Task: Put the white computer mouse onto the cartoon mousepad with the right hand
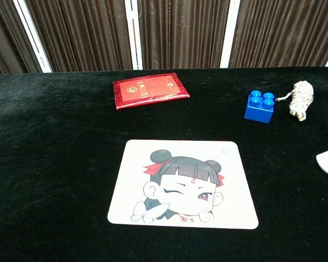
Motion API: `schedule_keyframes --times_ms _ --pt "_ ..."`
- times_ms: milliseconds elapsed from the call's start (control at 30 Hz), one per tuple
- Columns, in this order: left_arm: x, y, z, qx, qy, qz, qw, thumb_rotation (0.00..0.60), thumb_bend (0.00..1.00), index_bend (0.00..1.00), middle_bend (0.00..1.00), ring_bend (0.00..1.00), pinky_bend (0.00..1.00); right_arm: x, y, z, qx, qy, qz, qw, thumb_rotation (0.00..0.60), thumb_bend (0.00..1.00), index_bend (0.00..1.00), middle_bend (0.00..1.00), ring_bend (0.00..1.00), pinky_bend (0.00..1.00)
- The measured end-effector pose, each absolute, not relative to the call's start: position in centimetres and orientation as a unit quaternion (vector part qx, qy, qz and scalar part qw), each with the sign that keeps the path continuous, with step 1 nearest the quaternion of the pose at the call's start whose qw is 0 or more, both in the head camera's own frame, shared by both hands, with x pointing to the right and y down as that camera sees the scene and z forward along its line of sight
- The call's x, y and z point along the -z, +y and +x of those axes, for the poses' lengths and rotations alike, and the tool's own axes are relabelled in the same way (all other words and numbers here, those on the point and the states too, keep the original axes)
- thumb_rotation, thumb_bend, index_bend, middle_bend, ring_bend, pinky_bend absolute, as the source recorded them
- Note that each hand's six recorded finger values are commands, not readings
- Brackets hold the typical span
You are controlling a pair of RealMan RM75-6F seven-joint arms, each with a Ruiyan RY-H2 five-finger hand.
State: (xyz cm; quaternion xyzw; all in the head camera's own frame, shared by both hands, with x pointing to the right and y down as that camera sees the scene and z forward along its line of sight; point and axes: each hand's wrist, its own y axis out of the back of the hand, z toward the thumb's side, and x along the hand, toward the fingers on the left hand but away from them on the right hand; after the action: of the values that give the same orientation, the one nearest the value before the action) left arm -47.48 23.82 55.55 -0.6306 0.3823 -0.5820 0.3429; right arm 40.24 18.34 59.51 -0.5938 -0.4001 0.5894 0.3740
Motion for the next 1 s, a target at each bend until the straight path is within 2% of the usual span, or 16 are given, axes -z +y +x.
schedule_keyframes --times_ms 100,267,433,1000 --pt "-55.5 23.9 -47.5 0.582 0.382 -0.63 0.343 0.6 0.27 0.04 0.0 0.0 0.0 -59.5 18.3 40.1 -0.587 -0.399 -0.598 0.372 0.6 0.03 0.0 0.0 0.0 0.0" --pt "-55.5 23.8 -47.5 0.582 0.384 -0.631 0.341 0.6 0.27 0.04 0.0 0.0 0.0 -59.9 18.5 39.6 -0.585 -0.391 -0.61 0.365 0.6 0.03 0.14 0.03 0.0 0.0" --pt "-55.6 23.8 -47.5 0.582 0.384 -0.631 0.34 0.6 0.27 0.05 0.0 0.0 0.0 -61.3 18.7 38.9 -0.595 -0.356 -0.626 0.356 0.6 0.03 0.21 0.08 0.0 0.0" --pt "-55.7 23.7 -47.5 0.583 0.383 -0.632 0.337 0.6 0.27 0.06 0.0 0.0 0.0 -64.8 18.7 36.8 -0.634 -0.289 -0.645 0.313 0.6 0.04 0.22 0.08 0.0 0.0"
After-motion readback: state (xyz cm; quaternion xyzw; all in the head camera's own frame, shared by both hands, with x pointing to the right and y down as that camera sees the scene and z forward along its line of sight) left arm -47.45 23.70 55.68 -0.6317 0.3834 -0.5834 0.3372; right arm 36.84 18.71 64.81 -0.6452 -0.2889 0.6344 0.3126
